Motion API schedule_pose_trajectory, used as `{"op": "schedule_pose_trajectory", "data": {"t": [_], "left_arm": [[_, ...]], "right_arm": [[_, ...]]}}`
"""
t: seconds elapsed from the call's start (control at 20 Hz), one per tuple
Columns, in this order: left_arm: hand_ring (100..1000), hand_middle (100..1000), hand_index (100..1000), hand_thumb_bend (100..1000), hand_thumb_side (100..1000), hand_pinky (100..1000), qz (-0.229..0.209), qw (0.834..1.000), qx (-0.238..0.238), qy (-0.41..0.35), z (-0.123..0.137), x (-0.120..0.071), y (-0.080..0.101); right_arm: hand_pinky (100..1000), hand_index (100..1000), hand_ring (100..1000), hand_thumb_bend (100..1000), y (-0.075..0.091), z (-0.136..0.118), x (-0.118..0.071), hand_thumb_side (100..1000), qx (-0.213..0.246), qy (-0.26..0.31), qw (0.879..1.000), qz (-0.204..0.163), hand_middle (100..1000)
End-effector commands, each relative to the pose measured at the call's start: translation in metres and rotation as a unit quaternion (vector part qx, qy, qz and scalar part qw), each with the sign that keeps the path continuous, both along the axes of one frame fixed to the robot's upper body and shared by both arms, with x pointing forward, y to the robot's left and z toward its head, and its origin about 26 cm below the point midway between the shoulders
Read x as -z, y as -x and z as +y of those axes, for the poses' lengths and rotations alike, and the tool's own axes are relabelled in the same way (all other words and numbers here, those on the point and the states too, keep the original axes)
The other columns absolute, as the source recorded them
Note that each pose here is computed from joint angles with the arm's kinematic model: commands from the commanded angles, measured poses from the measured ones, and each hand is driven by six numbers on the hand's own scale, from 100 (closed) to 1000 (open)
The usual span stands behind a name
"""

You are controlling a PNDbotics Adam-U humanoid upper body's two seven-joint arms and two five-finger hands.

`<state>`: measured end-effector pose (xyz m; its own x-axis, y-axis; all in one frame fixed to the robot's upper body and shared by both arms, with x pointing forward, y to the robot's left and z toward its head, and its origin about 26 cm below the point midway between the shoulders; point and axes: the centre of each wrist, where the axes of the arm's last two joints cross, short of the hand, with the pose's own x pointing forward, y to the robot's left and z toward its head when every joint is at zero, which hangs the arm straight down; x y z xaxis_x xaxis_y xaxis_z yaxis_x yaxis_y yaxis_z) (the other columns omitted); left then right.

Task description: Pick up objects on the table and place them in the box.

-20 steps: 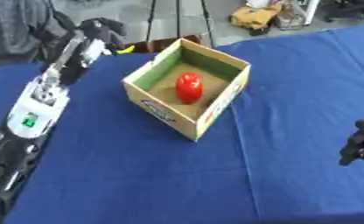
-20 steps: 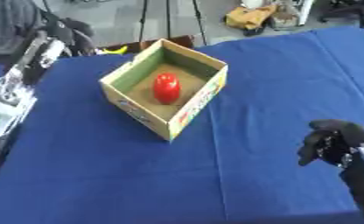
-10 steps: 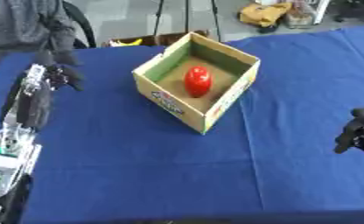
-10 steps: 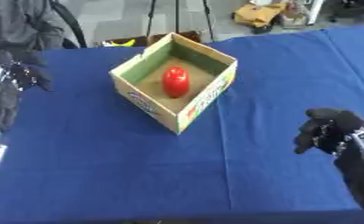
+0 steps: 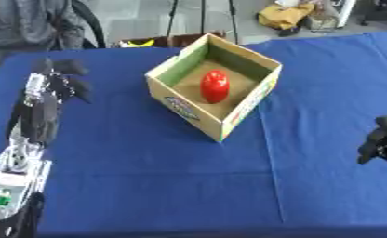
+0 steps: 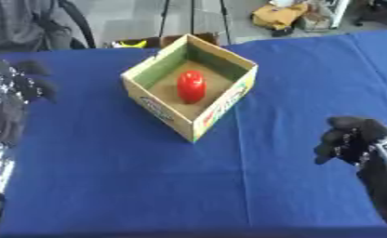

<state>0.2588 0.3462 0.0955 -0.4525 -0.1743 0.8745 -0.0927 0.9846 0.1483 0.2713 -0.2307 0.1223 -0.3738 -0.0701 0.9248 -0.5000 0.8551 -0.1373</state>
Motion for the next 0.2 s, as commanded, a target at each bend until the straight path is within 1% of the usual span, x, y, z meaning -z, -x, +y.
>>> {"op": "schedule_pose_trajectory", "data": {"t": [0.05, 0.2], "left_arm": [[534, 611, 762, 221, 1000, 458, -0.004, 1.000, 0.002, 0.000, 0.0006, -0.0049, -0.0011], [534, 610, 764, 225, 1000, 457, -0.002, 1.000, 0.005, 0.003, -0.0009, -0.0044, -0.0016]], "right_arm": [[496, 744, 556, 100, 0.0009, -0.0018, -0.0078, 799, 0.000, 0.001, 1.000, -0.015, 553], [496, 744, 556, 100, 0.0008, -0.0015, -0.0080, 791, -0.002, 0.001, 1.000, -0.016, 553]]}}
